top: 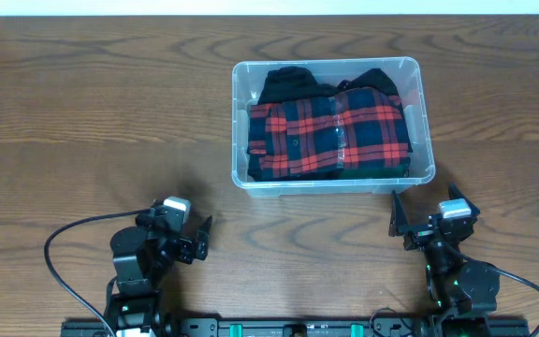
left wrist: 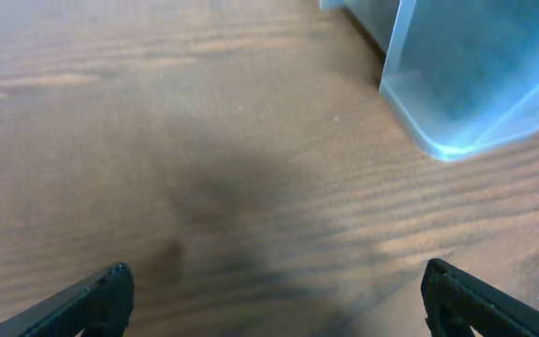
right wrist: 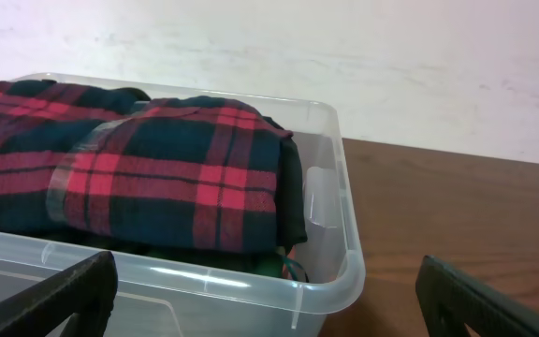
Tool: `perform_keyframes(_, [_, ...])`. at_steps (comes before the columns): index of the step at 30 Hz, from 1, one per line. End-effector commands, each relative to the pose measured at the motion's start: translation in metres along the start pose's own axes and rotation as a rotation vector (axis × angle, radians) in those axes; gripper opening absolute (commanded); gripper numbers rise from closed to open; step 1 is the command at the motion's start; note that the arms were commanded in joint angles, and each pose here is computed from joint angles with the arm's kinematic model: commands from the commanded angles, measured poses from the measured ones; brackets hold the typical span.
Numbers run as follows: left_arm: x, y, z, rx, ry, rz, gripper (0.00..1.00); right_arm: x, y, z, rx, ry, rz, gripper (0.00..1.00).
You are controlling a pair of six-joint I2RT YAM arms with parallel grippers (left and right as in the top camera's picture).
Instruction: Pack container
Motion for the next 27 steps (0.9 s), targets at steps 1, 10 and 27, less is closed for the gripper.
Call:
perform_keyframes(1, [0.002,0.004,0.0,-0.021,0.012,-0.031,0.98,0.0,-0.001,0.002,0.009,0.01,0.0,0.99])
perform_keyframes(10, [0.018,0.035,0.005,-0.089,0.074,-0.206,0.98,0.0,-0.001,0.002,0.009,0.01,0.001,0.99])
perform_keyframes(27, [0.043,0.067,-0.001,-0.184,0.135,-0.417,0.98,0.0,-0.001,0.002,0.009,0.01,0.0,0.99])
Point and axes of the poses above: each gripper's point midway between its finger pads, its own x axis back along the fingers, its own z axis along the line the jaws close on, y = z × x, the point moved 5 cm from there along x, back along the fingers, and after that the axes turned 8 degrees about -x, right-handed, at the moved point
